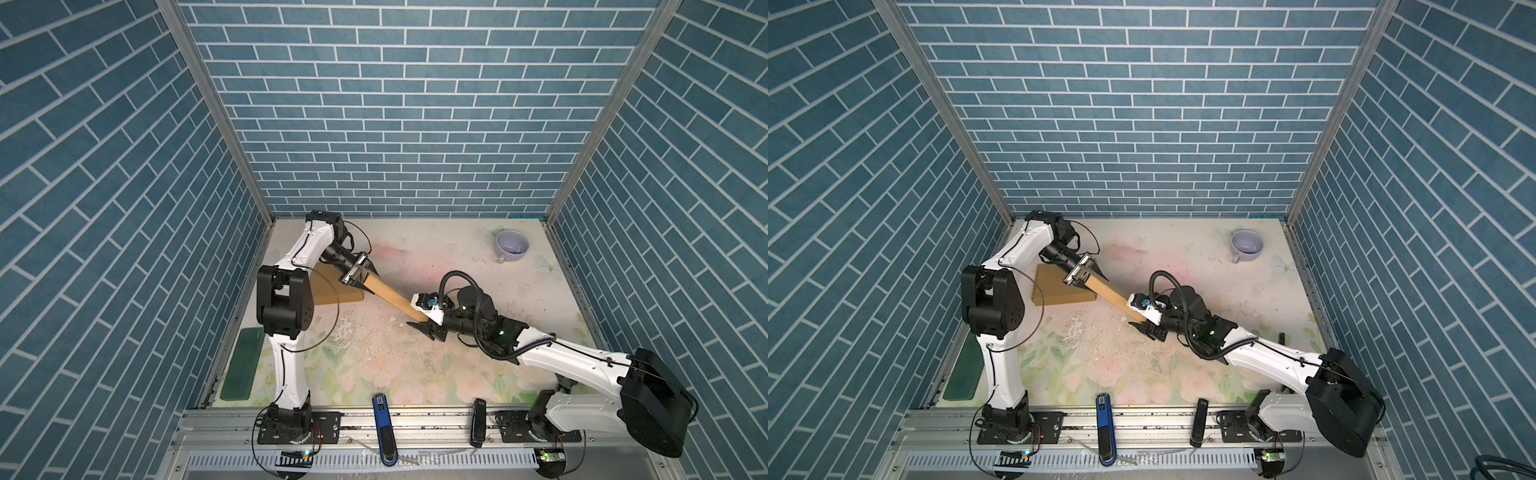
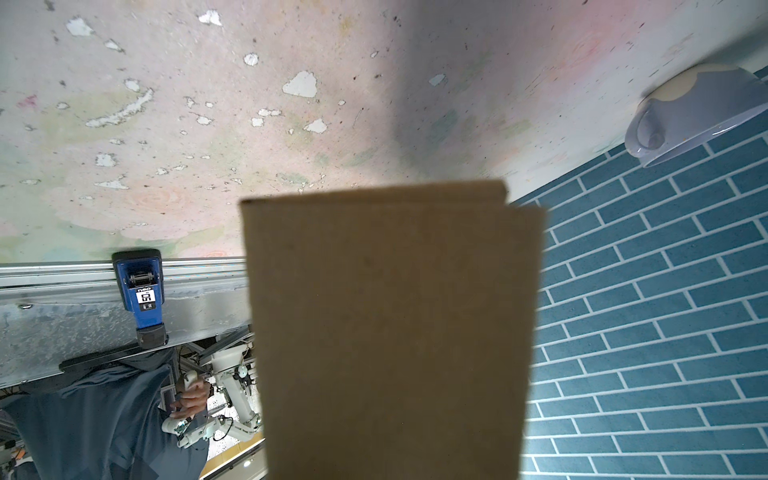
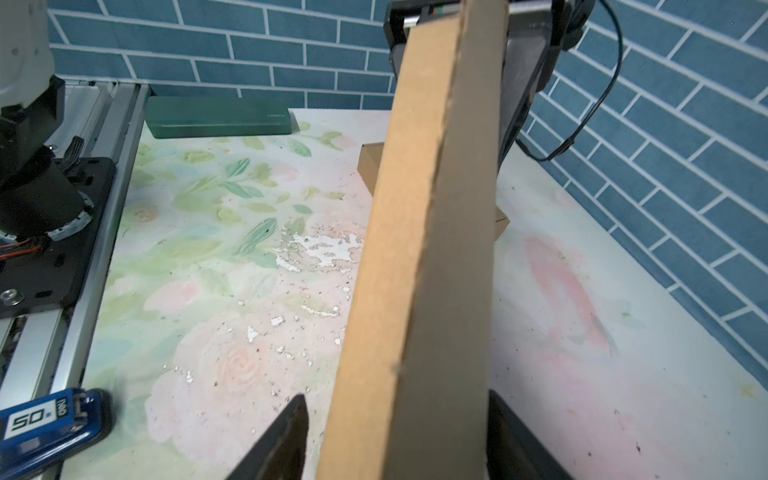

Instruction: Fold the paper box

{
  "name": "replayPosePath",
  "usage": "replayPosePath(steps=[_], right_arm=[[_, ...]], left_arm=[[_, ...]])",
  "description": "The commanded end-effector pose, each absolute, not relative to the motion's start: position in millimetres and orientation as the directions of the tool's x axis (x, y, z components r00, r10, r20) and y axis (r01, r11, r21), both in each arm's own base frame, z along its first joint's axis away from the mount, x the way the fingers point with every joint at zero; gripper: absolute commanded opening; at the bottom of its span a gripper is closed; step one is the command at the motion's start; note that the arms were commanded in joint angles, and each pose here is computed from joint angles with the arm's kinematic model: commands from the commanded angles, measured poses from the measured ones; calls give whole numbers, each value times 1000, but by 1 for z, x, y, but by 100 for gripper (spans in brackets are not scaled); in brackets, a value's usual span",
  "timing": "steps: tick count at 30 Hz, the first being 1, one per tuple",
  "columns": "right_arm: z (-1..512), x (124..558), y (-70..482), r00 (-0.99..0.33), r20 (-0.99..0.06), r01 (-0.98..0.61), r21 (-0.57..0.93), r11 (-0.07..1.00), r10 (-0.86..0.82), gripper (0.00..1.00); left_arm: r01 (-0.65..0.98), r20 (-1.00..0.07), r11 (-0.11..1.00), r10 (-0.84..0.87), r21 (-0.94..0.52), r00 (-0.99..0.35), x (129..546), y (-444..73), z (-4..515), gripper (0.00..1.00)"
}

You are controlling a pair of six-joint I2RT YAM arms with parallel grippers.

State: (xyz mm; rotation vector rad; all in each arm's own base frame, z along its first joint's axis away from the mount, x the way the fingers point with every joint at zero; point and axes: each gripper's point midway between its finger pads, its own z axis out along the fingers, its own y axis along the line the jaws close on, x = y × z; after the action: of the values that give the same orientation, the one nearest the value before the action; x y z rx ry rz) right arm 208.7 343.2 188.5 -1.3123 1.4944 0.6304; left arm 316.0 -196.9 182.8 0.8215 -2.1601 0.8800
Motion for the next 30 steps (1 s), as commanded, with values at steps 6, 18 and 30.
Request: replayPosePath(steps=[6, 18, 30], right_arm=[[198, 221, 351, 132, -919, -903, -266, 336, -373, 45], [187, 222, 347, 115, -900, -902, -273, 336, -421, 36], [193, 227, 328, 122, -871, -880, -316, 354, -476, 20]], left_arm=[[-778, 815, 550, -272, -305, -512, 300, -210, 192, 0], [-771, 810, 549, -262, -322, -525, 300, -211, 192, 0], [-726, 686, 496, -307, -476, -660, 344, -201, 175, 26]])
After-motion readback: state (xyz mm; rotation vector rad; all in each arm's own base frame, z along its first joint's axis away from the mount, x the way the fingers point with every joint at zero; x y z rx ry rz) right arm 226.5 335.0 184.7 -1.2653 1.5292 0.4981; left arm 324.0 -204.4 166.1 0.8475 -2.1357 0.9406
